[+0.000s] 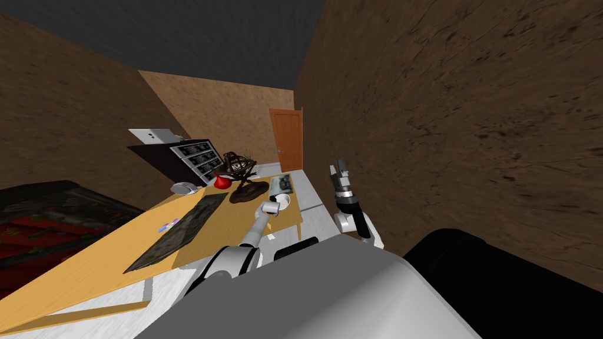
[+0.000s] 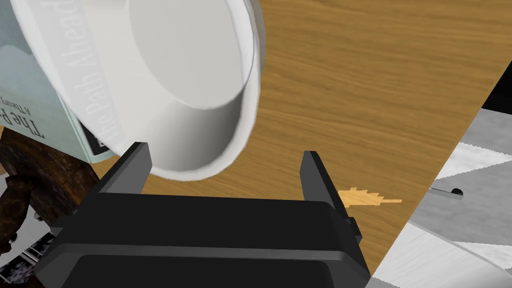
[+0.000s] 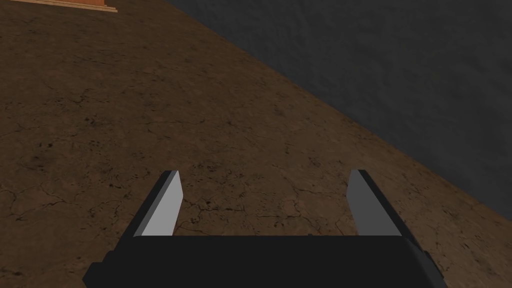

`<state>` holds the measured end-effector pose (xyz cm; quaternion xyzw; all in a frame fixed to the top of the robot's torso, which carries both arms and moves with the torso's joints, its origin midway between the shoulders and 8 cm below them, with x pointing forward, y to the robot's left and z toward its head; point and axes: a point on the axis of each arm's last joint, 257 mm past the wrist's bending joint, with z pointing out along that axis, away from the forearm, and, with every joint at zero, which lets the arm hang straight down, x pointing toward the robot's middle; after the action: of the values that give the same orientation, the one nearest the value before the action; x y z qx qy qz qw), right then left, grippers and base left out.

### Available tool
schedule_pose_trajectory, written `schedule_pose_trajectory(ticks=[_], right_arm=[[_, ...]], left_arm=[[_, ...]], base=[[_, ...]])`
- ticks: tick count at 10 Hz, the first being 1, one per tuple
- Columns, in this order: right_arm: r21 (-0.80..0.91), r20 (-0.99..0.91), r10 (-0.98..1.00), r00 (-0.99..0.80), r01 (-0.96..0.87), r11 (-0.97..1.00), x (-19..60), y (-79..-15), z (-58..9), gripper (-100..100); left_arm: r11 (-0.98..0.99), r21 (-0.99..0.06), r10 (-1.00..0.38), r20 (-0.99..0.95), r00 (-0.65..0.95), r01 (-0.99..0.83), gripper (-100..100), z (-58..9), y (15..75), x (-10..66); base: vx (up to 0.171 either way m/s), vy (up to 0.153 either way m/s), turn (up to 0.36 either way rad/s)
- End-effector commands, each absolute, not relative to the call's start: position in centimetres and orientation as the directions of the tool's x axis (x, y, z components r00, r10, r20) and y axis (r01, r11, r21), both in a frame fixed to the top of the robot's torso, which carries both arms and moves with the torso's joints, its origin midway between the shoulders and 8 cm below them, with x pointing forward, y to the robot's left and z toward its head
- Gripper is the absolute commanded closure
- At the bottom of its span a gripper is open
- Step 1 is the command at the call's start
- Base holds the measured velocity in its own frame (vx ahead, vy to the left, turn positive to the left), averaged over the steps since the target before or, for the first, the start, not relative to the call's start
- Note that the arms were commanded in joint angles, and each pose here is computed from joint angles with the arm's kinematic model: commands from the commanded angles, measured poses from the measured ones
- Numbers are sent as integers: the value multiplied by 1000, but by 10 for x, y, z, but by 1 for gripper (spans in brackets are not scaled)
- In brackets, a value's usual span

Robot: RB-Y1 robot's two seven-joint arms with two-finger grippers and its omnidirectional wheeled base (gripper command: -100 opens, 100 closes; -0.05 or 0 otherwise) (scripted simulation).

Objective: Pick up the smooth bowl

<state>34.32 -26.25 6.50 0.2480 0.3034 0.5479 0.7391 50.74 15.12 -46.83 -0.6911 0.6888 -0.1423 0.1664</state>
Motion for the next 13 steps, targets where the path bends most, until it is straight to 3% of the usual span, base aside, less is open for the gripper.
schedule_pose_trajectory(ticks=[1, 2, 3, 4, 8, 9, 13], right_arm=[[699, -177, 960, 215, -659, 277, 343, -262, 65, 0], [699, -177, 960, 215, -659, 277, 343, -262, 65, 0], [699, -177, 960, 215, -659, 277, 343, -262, 65, 0], [699, -177, 960, 215, -659, 277, 343, -262, 65, 0], [699, -177, 960, 215, -659, 276, 343, -262, 65, 0], [699, -177, 960, 215, -659, 276, 343, -262, 65, 0], [699, -177, 960, 215, -659, 276, 343, -262, 65, 0]], left_arm=[[13, -396, -1000, -13, -8, -918, -100, -470, 128, 499], [10, -408, -1000, -21, -1, -913, -100, -469, 135, 504], [10, -405, -1000, -20, -2, -914, 0, -470, 133, 503], [10, -406, -1000, -19, -2, -914, -100, -478, 138, 499], [10, -405, -1000, -20, -2, -914, -100, -488, 144, 493], [10, -407, -1000, -19, -3, -913, 100, -488, 144, 493], [13, -405, -1000, -22, -5, -914, 100, -489, 144, 493]], base=[[43, 14, -16], [18, 4, -6], [0, 0, 0], [33, -17, -5], [44, -25, 1], [0, 0, 0], [0, 0, 0]])
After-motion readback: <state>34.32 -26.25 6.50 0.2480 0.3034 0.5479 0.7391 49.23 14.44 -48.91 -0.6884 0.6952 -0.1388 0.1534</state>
